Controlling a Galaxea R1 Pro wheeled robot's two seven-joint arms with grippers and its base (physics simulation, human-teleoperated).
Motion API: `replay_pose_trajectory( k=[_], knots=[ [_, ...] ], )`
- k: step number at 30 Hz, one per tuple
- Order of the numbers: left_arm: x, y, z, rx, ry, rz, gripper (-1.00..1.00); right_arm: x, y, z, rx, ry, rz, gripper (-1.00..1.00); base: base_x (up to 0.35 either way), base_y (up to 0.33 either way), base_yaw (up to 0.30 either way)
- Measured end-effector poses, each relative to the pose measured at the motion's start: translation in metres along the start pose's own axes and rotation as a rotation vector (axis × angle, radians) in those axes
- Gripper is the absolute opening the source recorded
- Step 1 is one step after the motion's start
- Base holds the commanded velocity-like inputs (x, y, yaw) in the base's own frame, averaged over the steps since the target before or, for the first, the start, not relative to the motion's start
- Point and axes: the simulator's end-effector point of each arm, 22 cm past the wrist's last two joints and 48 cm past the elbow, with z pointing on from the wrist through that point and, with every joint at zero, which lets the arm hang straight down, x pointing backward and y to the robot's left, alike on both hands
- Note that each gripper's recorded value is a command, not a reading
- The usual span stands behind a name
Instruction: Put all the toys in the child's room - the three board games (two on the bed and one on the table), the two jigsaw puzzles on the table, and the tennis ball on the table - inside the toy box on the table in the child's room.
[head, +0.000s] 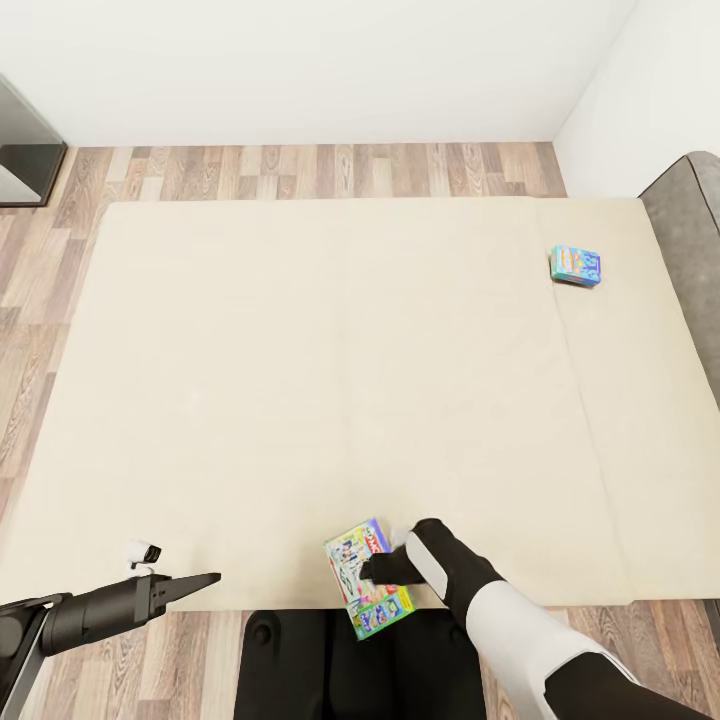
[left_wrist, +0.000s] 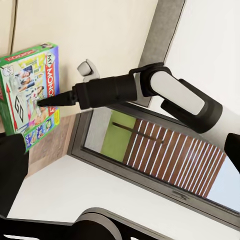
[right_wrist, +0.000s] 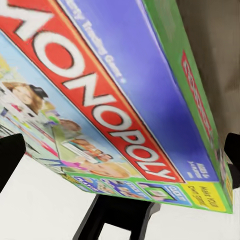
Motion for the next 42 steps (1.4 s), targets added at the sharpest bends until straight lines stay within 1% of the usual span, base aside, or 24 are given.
replay_pose_trajectory(
  k=[3,9,12,14,19,42],
  knots=[
    [0.000,0.000,0.000,0.000,0.000,0.000,1.00,-0.004,0.004,0.001,-0.013,-0.020,-0.013,1.00,0.000,0.000,0.000],
    [0.000,0.000,0.000,0.000,0.000,0.000,1.00,-0.003,0.007,0.002,-0.015,-0.023,-0.035,1.00,0.000,0.000,0.000],
    [0.000,0.000,0.000,0.000,0.000,0.000,1.00,-0.003,0.013,0.001,-0.039,-0.023,-0.037,1.00,0.000,0.000,0.000],
    [0.000,0.000,0.000,0.000,0.000,0.000,1.00,-0.003,0.017,0.001,-0.054,-0.024,-0.037,1.00,0.000,0.000,0.000],
    [0.000,0.000,0.000,0.000,0.000,0.000,1.00,-0.004,0.019,0.002,-0.067,-0.034,-0.035,1.00,0.000,0.000,0.000],
    [-0.001,0.000,-0.001,-0.002,-0.001,0.001,1.00,0.005,0.020,0.005,-0.078,-0.021,-0.007,1.00,0.000,0.000,0.000]
  ],
)
